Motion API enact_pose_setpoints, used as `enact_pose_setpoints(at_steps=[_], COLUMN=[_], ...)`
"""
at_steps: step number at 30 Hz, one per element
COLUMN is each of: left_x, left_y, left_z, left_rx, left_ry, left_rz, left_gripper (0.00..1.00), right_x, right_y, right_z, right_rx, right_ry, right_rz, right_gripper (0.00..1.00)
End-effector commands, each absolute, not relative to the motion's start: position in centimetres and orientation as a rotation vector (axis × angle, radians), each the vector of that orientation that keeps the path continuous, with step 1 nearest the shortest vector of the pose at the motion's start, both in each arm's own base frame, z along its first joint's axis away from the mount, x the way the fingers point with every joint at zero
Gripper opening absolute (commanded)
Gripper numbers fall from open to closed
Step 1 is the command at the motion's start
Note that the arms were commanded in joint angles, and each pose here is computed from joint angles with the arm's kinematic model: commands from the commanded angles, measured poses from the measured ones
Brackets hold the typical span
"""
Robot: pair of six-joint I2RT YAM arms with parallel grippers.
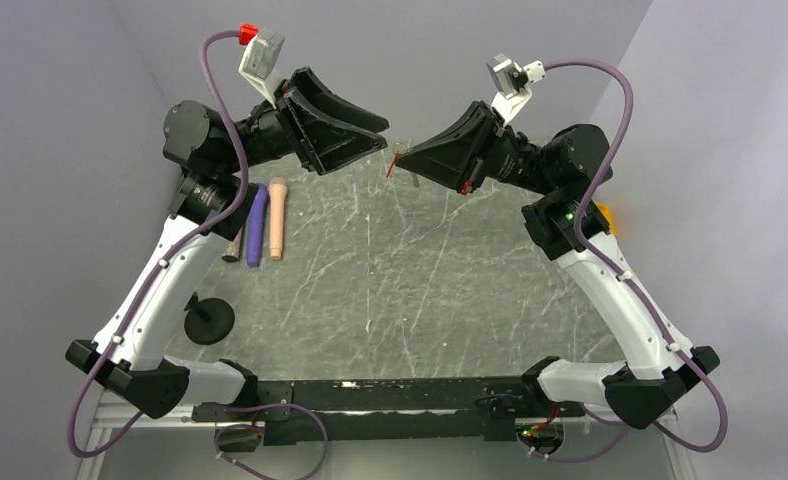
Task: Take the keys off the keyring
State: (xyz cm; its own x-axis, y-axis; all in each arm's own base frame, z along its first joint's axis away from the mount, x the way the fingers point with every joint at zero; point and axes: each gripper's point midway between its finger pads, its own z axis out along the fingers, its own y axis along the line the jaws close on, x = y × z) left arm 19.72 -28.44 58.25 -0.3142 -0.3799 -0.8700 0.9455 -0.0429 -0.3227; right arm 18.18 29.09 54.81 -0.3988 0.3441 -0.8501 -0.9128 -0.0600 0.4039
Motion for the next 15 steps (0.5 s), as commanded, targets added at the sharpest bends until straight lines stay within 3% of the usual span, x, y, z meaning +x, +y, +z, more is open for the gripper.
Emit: enact_pose_setpoints(at_steps=[1, 15], left_x=[18.4, 18.6], left_y=[-27.9, -28.1], left_z=[59.1, 57.0], left_rx=[0.759, 0.769], left_ry=[1.096, 1.157], left_rz=[-1.594, -1.570], left_gripper=[0.55, 0.37], right_x=[17.0, 17.8], right_y=[28.6, 29.0], right_z=[57.3, 56.6], right_rx=[-0.745, -0.751], right_ry=[1.104, 1.127], right_rz=[1.646, 1.627], right_gripper=[0.00, 0.00])
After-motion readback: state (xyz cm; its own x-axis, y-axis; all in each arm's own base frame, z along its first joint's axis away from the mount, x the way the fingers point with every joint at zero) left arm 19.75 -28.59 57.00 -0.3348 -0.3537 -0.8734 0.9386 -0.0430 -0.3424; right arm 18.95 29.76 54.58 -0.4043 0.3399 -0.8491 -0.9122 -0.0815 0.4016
